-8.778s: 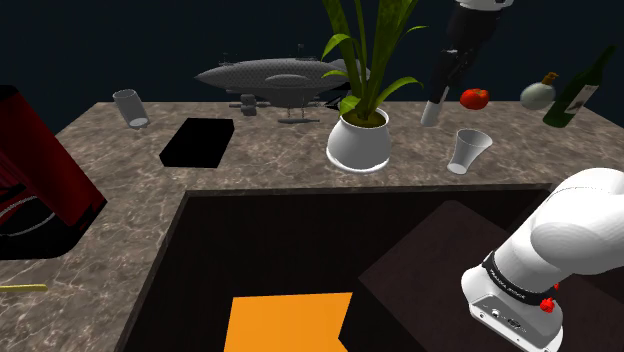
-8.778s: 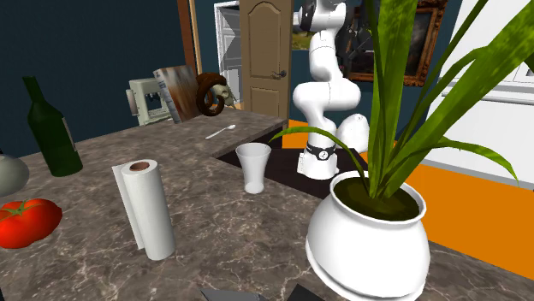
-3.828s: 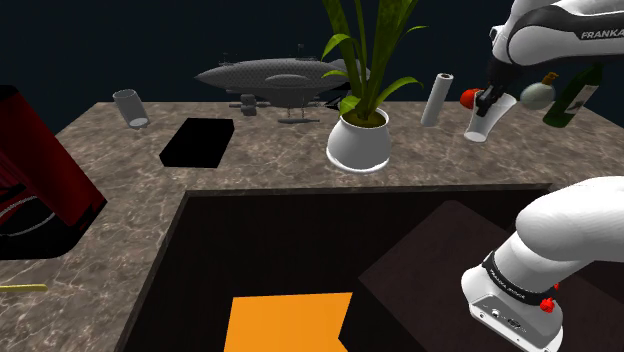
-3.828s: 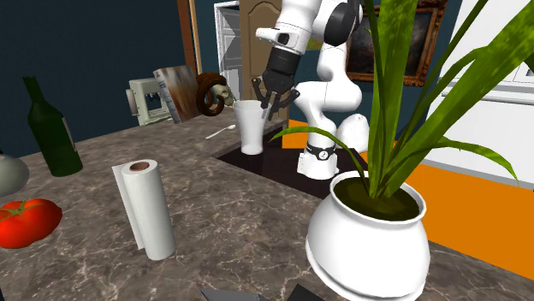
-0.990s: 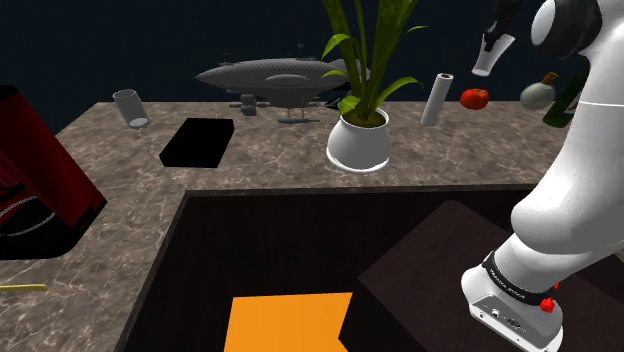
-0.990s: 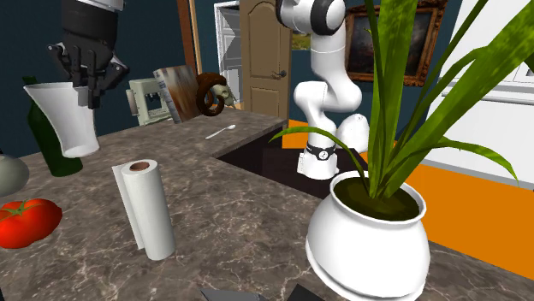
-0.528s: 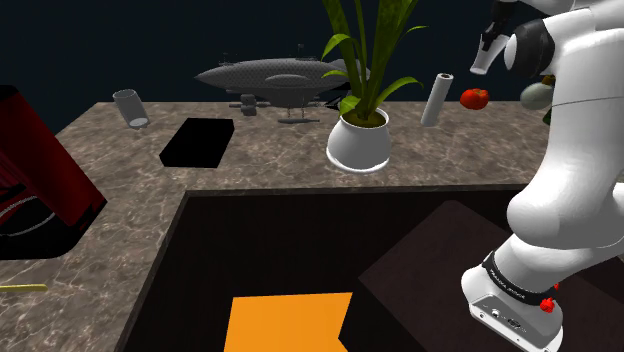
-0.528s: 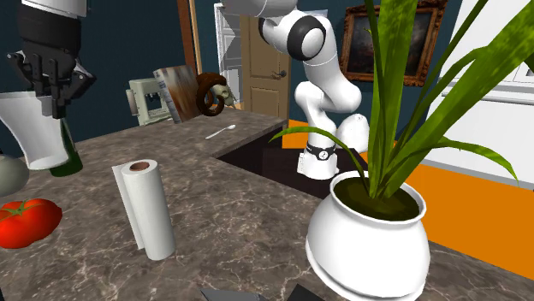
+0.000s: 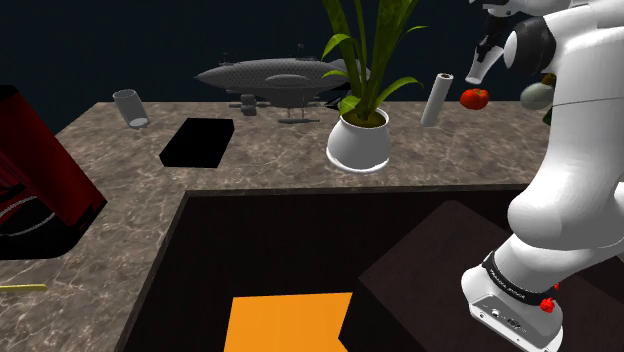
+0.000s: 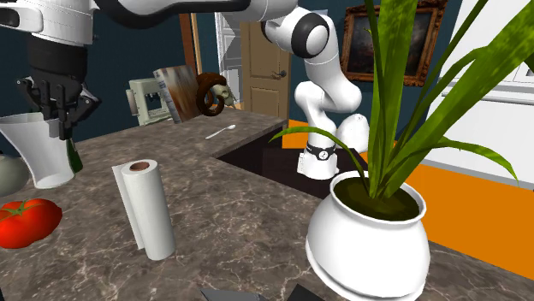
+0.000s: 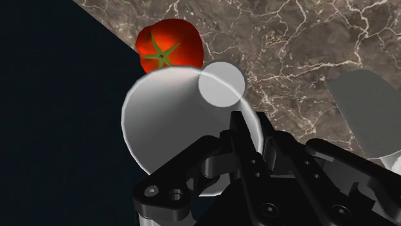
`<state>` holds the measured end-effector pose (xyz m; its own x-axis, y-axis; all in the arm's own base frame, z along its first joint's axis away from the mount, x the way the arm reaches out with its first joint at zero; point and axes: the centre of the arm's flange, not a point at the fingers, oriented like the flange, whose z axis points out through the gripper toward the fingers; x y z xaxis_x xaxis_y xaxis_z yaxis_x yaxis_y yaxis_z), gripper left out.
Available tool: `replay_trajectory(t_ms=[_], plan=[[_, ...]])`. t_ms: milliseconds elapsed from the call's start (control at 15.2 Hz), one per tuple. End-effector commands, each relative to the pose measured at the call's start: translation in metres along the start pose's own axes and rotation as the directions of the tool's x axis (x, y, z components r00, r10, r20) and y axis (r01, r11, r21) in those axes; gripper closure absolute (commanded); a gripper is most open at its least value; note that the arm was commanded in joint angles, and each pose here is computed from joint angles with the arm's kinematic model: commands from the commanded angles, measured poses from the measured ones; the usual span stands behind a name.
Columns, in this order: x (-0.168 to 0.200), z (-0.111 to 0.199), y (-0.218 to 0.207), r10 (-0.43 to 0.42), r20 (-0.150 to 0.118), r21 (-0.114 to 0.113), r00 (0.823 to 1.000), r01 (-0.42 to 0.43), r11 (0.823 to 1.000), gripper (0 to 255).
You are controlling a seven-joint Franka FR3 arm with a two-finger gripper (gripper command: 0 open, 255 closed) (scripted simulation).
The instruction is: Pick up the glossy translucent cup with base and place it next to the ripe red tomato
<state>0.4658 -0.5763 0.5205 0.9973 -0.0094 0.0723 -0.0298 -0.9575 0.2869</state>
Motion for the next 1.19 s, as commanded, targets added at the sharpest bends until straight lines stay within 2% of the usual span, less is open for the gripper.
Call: replay_trajectory(t_ms=[0,1122], plan=[[-0.002,0.01,-0.004,0.0,-0.001,-0.001,1.0,0.0,1.0,255],[-0.008,0.096,-0.03,0.0,-0.001,-0.001,1.0,0.0,1.0,255]])
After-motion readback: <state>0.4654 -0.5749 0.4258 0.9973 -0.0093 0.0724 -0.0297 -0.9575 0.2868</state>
